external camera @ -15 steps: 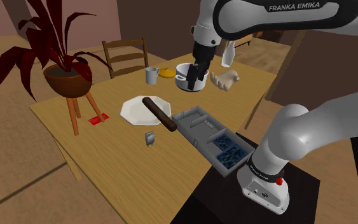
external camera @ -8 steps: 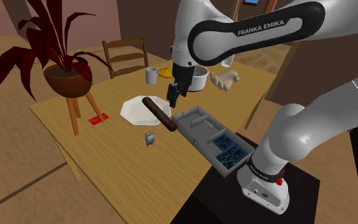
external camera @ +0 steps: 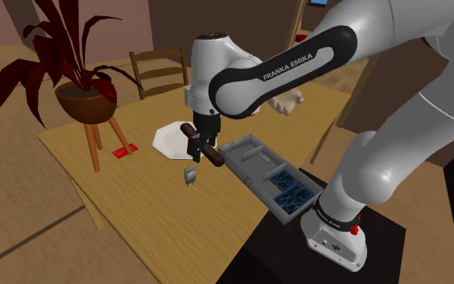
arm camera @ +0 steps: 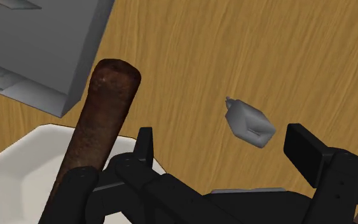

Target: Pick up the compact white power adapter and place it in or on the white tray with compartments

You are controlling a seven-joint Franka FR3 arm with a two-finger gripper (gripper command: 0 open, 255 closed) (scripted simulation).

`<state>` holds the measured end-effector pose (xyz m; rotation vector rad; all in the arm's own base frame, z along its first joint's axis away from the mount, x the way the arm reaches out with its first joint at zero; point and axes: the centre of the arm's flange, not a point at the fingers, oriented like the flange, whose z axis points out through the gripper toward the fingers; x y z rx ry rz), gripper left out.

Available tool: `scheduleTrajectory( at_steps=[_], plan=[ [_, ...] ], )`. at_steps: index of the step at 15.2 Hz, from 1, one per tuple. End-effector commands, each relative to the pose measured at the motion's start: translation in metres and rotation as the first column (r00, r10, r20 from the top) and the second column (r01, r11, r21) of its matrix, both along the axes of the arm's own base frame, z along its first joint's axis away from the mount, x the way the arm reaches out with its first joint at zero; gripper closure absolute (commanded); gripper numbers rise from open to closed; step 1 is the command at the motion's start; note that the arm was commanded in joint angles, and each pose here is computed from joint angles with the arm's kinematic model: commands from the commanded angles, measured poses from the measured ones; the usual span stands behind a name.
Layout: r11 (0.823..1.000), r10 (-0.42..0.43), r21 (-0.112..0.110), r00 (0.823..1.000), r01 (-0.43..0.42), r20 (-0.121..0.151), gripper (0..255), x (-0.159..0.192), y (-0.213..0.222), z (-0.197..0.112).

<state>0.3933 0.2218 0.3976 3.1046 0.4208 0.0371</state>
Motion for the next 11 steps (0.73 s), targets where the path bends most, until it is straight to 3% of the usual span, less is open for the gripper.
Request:
scheduleTrajectory(
  at_steps=[1, 4, 11],
  plan=[
    [1.000, 0.008, 0.003, 1.000, -0.008, -0.008, 0, 0.006, 0.017, -0.018],
    [1.000, 0.020, 0.006, 1.000, -0.019, -0.019, 0, 0.014, 0.045, -0.045],
    [1.000, 0.020, 0.006, 1.000, -0.020, -0.020, 0, 0.014, 0.047, -0.078]
  ],
)
